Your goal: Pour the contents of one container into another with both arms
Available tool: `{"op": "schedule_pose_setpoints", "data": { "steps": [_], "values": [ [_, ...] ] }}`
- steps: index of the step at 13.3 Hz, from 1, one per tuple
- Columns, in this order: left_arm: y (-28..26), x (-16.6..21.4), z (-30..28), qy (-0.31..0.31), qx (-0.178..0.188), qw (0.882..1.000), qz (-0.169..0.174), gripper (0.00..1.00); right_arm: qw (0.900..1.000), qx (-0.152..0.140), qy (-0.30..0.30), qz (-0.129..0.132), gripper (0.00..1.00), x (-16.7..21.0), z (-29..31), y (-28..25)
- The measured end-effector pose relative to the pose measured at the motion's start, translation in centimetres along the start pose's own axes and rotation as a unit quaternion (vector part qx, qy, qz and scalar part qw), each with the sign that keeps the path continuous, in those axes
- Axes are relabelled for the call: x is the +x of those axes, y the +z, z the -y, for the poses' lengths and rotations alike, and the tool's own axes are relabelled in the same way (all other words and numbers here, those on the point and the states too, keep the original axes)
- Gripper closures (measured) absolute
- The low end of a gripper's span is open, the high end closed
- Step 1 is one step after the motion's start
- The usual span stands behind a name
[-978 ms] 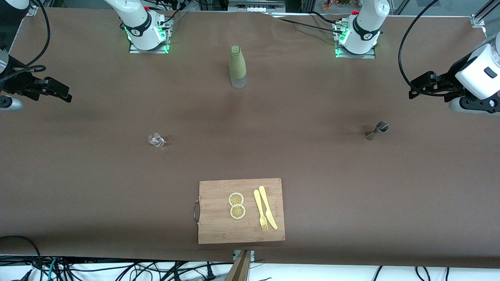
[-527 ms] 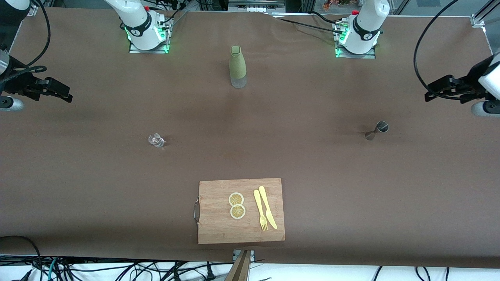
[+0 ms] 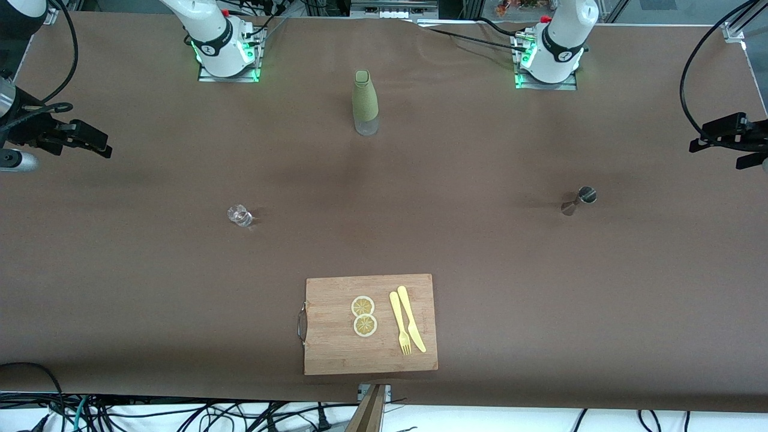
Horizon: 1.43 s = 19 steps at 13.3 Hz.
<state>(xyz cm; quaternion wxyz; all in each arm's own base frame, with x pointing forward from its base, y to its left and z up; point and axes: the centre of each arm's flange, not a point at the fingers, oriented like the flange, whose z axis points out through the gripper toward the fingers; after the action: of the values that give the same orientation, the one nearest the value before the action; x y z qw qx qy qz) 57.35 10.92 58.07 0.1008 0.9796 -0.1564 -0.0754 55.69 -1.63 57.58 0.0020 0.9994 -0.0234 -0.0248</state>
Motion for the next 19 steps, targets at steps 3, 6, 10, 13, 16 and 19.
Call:
{"op": "schedule_pose_setpoints", "data": {
  "steps": [3,6,10,13,16,19],
  "values": [
    [2.2,-2.0,4.6,0.064,-0.057,0.996,-0.016,0.00,1.000,0.000,0.000,0.001,0.00,0.0,0.0,0.0],
    [5.1,-3.4,7.1,0.144,-0.106,0.983,-0.036,0.00,1.000,0.000,0.001,0.005,0.00,0.2,0.0,0.4],
    [10.7,-4.7,11.3,0.253,-0.180,0.946,-0.090,0.00,1.000,0.019,0.006,0.018,0.00,0.6,0.5,1.5],
    [16.6,-5.0,14.7,0.337,-0.231,0.901,-0.150,0.00,0.999,0.022,-0.023,0.037,0.00,1.5,0.4,3.6],
    [23.0,-4.8,17.9,0.397,-0.262,0.853,-0.214,0.00,0.991,0.042,-0.118,0.055,0.00,2.5,-0.2,6.2],
    [28.8,-4.9,19.7,0.436,-0.289,0.808,-0.270,0.00,0.964,0.110,-0.236,0.061,0.00,3.4,-3.2,9.3]
  ]
}}
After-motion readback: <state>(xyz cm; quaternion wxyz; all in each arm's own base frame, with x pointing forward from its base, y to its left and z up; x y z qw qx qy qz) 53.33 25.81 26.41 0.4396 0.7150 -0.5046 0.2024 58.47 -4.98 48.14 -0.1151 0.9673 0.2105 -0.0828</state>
